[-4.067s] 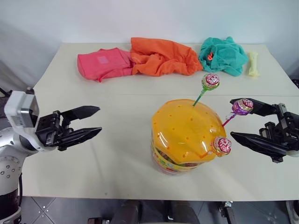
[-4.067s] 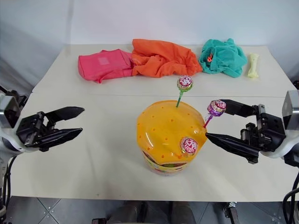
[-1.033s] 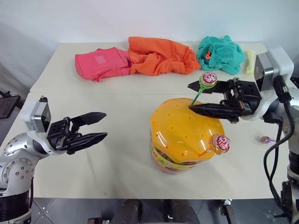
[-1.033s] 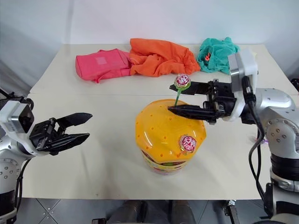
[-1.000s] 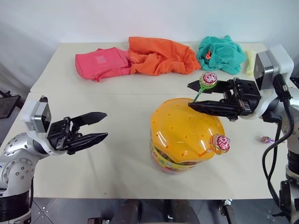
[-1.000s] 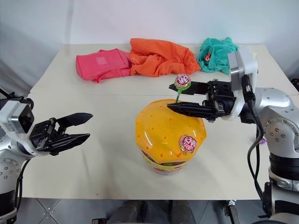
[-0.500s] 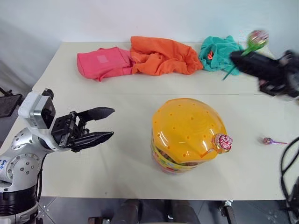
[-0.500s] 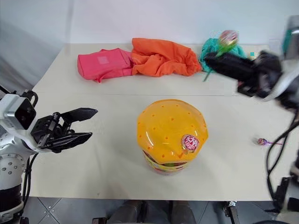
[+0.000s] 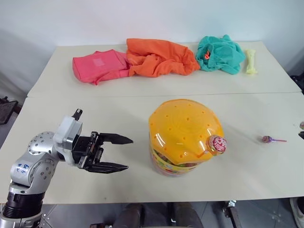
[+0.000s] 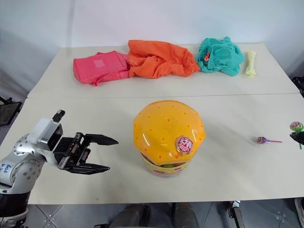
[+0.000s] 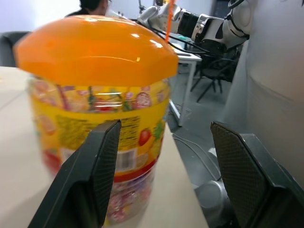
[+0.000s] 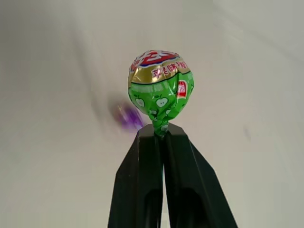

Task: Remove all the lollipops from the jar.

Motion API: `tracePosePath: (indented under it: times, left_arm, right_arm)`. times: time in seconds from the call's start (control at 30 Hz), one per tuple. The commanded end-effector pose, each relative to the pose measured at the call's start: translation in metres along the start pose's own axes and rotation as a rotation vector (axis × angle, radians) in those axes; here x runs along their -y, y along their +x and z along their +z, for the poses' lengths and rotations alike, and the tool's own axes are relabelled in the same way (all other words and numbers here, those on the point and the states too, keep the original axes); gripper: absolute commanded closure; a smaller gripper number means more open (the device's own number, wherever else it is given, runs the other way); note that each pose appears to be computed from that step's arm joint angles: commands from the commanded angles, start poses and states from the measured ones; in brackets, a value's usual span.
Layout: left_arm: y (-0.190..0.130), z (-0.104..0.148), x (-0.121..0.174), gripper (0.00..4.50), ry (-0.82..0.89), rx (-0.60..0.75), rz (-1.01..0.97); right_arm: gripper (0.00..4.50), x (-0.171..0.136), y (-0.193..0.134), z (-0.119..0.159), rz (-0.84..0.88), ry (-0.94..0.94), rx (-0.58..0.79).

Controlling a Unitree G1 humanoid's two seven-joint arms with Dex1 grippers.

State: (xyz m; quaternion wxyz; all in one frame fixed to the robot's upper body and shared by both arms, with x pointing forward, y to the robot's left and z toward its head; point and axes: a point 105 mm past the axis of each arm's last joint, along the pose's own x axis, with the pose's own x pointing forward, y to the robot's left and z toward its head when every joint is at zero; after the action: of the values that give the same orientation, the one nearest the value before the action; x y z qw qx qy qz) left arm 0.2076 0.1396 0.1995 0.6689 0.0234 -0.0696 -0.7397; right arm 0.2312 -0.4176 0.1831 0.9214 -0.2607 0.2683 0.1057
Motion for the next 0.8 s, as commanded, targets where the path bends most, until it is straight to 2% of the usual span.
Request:
tracePosePath:
  times: [0.03,0.07,0.2,0.33,0.43,0.5,0.57,0.63,0.67,0.73,0.8]
  left_arm:
    - [0.006,0.008,0.007,1.3,0.02,-0.001,-0.021]
    - [0.006,0.009,0.007,1.3,0.02,-0.002,-0.019]
    - [0.007,0.011,0.005,1.3,0.023,-0.001,-0.005]
    - [0.006,0.015,0.003,1.3,0.028,0.005,0.012]
    - [0.003,0.015,0.0,1.3,0.032,0.005,0.025]
    - [0.001,0.015,-0.003,1.3,0.033,0.009,0.033]
    - [-0.002,0.017,-0.006,1.3,0.033,0.027,0.048]
    - [-0.005,0.018,-0.01,1.3,0.034,0.058,0.071]
    - [-0.006,0.019,-0.012,1.3,0.033,0.073,0.081]
    - [-0.01,0.018,-0.015,1.3,0.024,0.091,0.097]
    - [-0.014,0.016,-0.018,1.3,0.003,0.103,0.105]
  right_arm:
    - [4.45,0.005,0.009,-0.02,-0.065,0.003,-0.06]
    - [4.45,0.004,0.012,-0.024,-0.065,0.016,-0.065]
    - [3.48,-0.004,0.023,-0.039,-0.039,0.066,-0.08]
    - [2.19,-0.012,0.027,-0.037,0.002,0.08,-0.041]
    - [1.27,-0.018,0.026,-0.02,0.046,0.082,0.049]
    - [0.58,-0.024,0.023,0.0,0.099,0.077,0.159]
    - [0.03,-0.036,0.012,0.033,0.197,0.077,0.36]
    - [0.03,-0.051,-0.011,0.077,0.322,0.046,0.619]
    - [0.03,-0.059,-0.02,0.092,0.373,0.029,0.697]
    - [0.03,-0.077,-0.03,0.116,0.464,-0.003,0.764]
    - [0.03,-0.109,-0.043,0.141,0.604,-0.062,0.841]
